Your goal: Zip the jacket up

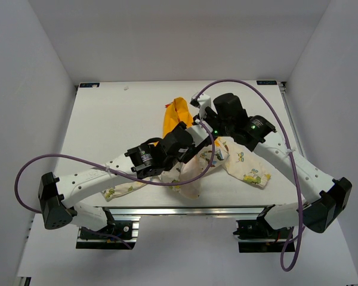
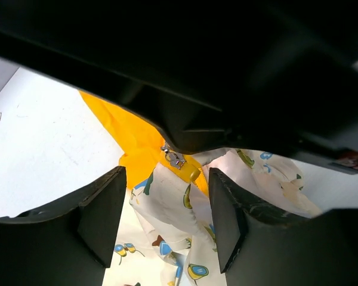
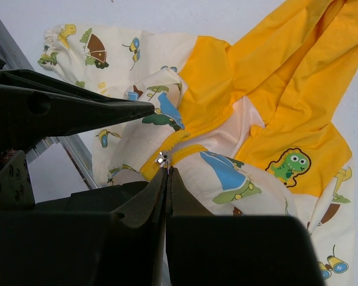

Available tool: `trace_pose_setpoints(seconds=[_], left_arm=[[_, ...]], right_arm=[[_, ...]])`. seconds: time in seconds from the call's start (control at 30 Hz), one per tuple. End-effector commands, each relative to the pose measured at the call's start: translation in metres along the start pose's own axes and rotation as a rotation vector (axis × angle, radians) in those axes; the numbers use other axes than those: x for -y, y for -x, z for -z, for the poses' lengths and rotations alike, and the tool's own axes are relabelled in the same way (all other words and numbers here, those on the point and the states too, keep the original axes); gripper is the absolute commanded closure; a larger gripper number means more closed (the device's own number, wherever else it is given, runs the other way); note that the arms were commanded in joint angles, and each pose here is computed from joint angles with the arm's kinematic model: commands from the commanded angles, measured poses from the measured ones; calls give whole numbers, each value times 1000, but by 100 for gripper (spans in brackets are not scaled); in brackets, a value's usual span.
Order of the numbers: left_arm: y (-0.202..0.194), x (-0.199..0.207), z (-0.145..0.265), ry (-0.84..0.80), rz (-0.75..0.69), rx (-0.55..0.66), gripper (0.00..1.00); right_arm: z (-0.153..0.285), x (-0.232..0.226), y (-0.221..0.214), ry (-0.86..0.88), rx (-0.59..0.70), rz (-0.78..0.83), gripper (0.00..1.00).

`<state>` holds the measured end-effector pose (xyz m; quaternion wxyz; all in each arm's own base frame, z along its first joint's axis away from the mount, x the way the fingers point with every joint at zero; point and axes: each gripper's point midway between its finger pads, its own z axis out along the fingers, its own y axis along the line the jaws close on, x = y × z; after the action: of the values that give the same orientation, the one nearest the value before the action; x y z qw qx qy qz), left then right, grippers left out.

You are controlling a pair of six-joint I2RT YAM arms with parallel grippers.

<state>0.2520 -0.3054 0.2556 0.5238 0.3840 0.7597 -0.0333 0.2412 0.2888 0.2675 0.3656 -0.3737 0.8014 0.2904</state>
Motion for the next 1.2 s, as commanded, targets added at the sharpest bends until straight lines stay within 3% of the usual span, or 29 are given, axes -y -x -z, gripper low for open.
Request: trace_pose_setpoints(seconds=[0.0, 0.37, 0.8, 0.83, 0.93, 0.97, 1.03, 1.17], left_arm=[[-4, 0, 1, -18, -14, -21, 32], [-24, -7, 0, 30, -17, -71, 30], [-36, -8, -5, 22, -9, -106, 47], [-38, -6, -5, 17, -14, -111, 49], [-39, -5, -7, 14, -19, -116, 73], [-40, -3, -8, 6, -19, -117, 86], [-37, -2, -7, -3, -13, -110, 99], [-31, -5, 2, -16, -1, -77, 100]], right_arm=[[14, -7, 34, 28, 114, 17, 100], [17, -7, 36, 33, 119, 20, 100], [22, -5, 40, 33, 139, 8, 100], [23, -5, 41, 32, 145, 11, 100], [23, -6, 42, 39, 151, 12, 100], [23, -6, 42, 42, 150, 13, 100], [18, -7, 43, 59, 154, 23, 100], [10, -6, 53, 81, 216, 119, 100]])
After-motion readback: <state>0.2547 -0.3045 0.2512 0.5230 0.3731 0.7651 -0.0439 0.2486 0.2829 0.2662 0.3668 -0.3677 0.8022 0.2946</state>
